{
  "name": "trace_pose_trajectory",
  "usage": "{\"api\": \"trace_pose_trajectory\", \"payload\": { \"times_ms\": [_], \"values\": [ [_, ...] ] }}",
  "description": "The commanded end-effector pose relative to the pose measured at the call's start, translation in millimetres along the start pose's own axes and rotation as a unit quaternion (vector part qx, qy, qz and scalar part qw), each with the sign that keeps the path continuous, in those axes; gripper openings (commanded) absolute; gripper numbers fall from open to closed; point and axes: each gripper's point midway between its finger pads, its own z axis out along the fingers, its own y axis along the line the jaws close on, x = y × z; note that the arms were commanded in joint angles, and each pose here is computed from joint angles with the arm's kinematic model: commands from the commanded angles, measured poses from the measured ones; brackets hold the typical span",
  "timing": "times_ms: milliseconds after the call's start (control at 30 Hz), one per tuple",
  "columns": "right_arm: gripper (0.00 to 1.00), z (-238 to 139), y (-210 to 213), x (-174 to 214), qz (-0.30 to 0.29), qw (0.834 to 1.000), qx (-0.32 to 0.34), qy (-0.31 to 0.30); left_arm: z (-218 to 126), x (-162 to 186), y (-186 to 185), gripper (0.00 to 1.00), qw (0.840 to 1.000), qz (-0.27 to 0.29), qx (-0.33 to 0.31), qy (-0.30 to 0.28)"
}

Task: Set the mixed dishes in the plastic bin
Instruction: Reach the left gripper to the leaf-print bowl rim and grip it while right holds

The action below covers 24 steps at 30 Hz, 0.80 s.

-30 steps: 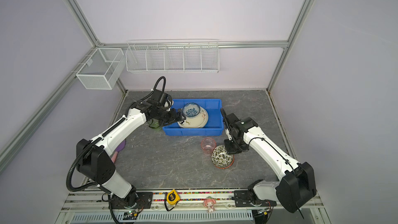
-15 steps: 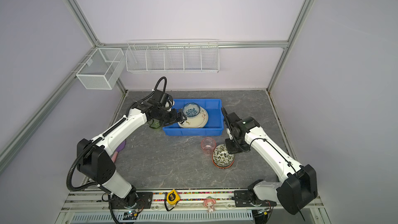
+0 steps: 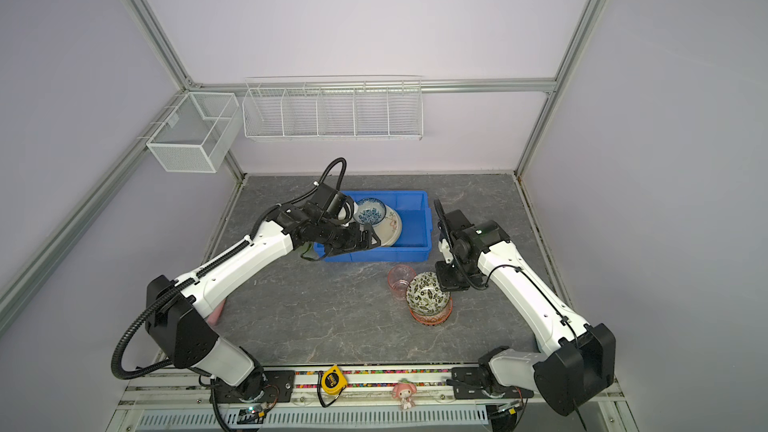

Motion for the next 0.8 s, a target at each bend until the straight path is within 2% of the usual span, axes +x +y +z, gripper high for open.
{"api": "trace_pose_trajectory", "payload": {
  "times_ms": [0, 267, 433, 767],
  "values": [
    [0.07, -19.0, 10.6, 2.9, -0.001, 0.999, -0.04, -0.012, -8.9, 9.2, -22.2, 0.98, 0.999, 0.031, 0.002, -0.007],
    [0.07, -25.8, 16.4, 0.8, 0.003, 0.997, -0.07, -0.017, 20.3, 45.7, -58.4, 1.0, 0.996, 0.076, 0.011, 0.045],
    [0.07, -31.3, 18.5, 1.6, 0.005, 0.996, -0.081, -0.023, 34.5, 54.5, -78.9, 0.95, 0.994, 0.093, 0.02, 0.056],
    [0.07, -38.4, 17.5, 0.4, 0.004, 0.996, -0.083, -0.031, 51.7, 64.6, -90.7, 0.7, 0.991, 0.102, 0.02, 0.08]
  ]
}}
